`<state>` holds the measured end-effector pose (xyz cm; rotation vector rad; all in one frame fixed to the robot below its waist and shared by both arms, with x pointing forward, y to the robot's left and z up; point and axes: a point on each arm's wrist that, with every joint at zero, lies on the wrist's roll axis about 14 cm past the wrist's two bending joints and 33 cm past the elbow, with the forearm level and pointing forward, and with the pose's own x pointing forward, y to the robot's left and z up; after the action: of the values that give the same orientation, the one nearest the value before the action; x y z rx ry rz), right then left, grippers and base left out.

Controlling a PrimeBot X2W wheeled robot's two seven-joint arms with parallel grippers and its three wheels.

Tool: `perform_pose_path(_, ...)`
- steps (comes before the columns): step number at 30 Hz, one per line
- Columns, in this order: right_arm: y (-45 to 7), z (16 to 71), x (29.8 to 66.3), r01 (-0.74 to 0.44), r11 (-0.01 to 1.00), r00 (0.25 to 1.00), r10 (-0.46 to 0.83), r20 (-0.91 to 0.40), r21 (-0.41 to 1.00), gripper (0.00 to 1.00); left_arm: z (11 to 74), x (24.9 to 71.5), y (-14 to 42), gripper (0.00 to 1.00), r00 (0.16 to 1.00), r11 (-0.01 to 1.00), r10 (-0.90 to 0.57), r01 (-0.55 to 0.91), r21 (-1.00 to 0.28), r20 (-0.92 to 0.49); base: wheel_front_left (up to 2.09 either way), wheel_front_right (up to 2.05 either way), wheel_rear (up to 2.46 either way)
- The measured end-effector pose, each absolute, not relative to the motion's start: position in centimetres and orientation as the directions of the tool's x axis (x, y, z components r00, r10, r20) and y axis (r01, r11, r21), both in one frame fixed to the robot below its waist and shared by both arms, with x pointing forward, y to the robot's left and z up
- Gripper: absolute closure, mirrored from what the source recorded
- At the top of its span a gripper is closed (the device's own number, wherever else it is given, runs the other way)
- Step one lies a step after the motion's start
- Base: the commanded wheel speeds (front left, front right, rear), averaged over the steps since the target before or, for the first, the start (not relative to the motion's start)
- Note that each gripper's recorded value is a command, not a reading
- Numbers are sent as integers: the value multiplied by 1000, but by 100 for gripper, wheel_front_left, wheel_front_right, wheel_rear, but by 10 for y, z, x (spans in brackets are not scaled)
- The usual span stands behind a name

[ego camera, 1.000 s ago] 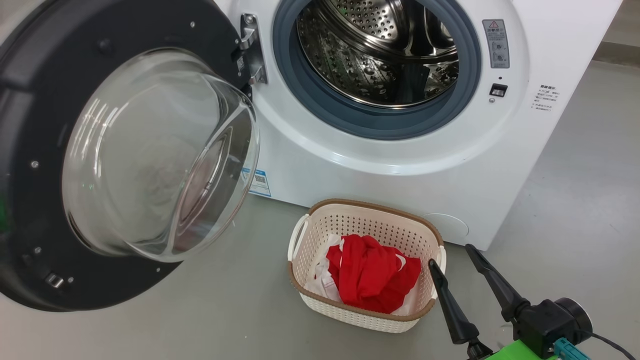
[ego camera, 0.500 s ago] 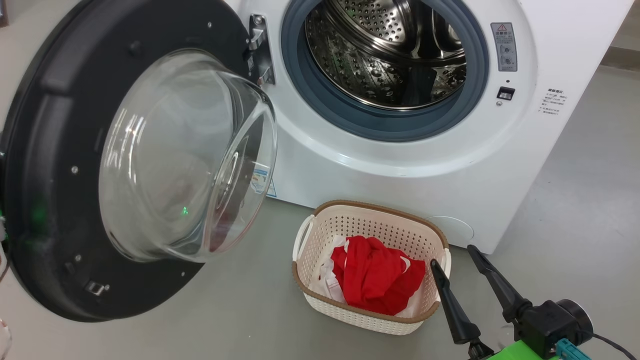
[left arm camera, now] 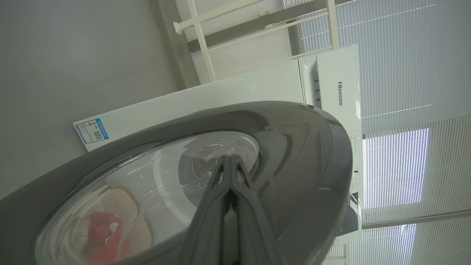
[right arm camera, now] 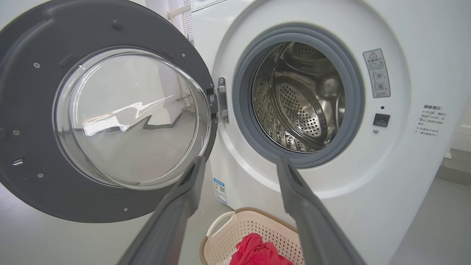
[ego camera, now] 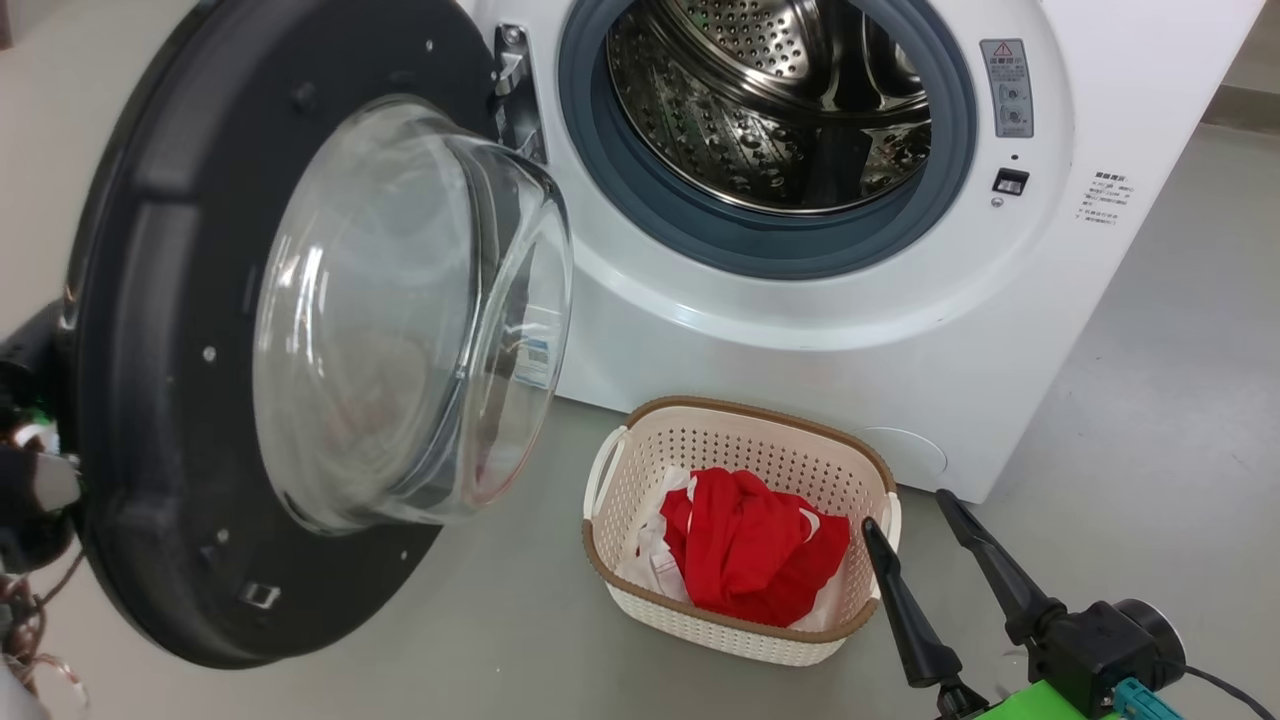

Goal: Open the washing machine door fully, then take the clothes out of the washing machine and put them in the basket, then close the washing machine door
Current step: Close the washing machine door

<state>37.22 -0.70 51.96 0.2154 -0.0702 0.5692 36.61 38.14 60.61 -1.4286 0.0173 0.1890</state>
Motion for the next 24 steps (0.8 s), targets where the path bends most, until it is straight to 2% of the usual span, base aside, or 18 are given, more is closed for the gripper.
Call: perform_pose_path(24, -14, 517, 372, -522, 831, 853, 508, 123, 190, 0, 612, 378, 295, 100, 994, 97, -93, -43, -994, -52, 0, 0, 0)
